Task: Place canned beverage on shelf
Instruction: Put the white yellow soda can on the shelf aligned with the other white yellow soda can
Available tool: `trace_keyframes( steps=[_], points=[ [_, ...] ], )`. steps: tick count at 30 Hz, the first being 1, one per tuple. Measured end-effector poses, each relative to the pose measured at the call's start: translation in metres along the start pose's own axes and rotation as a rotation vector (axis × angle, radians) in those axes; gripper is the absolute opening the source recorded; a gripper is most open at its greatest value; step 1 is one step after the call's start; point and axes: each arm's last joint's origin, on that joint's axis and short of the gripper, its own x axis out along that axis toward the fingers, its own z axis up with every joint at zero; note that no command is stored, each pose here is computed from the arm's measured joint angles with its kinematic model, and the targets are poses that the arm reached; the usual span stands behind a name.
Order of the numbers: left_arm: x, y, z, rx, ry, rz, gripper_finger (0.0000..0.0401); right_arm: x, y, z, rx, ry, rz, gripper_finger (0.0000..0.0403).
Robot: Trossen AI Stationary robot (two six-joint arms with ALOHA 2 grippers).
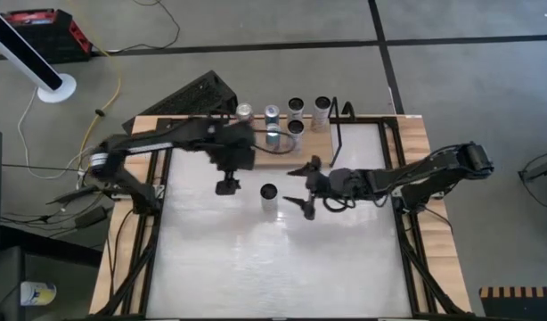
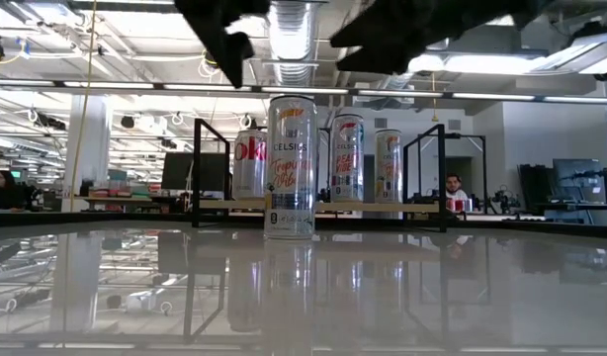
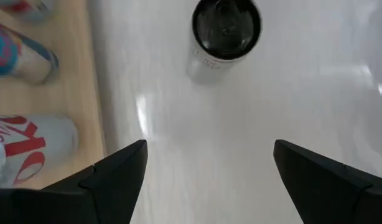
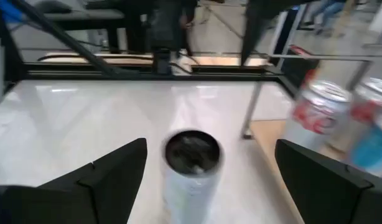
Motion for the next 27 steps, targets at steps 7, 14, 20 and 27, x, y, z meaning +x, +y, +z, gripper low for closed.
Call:
trace_keyframes(
  steps=[7, 14, 20, 27],
  points=[
    [0.000, -0.023, -0.060, 0.075, -0.368, 0.092, 0.0333, 0.036, 0.010, 0.010, -0.015, 0.126, 0.035, 0.0377],
    [0.000, -0.036, -0.107, 0.186, -0.625, 0.173, 0.0333, 0.066, 0.017, 0.016, 0.023, 0.259, 0.050, 0.0377],
    [0.001, -0.041, -0.131, 0.212, -0.657, 0.203, 0.0333, 0.084, 0.015, 0.015, 0.029, 0.321, 0.016, 0.0377],
    [0.002, -0.042, -0.137, 0.203, -0.669, 0.201, 0.0333, 0.089, 0.011, 0.010, 0.047, 0.385, -0.008, 0.0377]
  ],
)
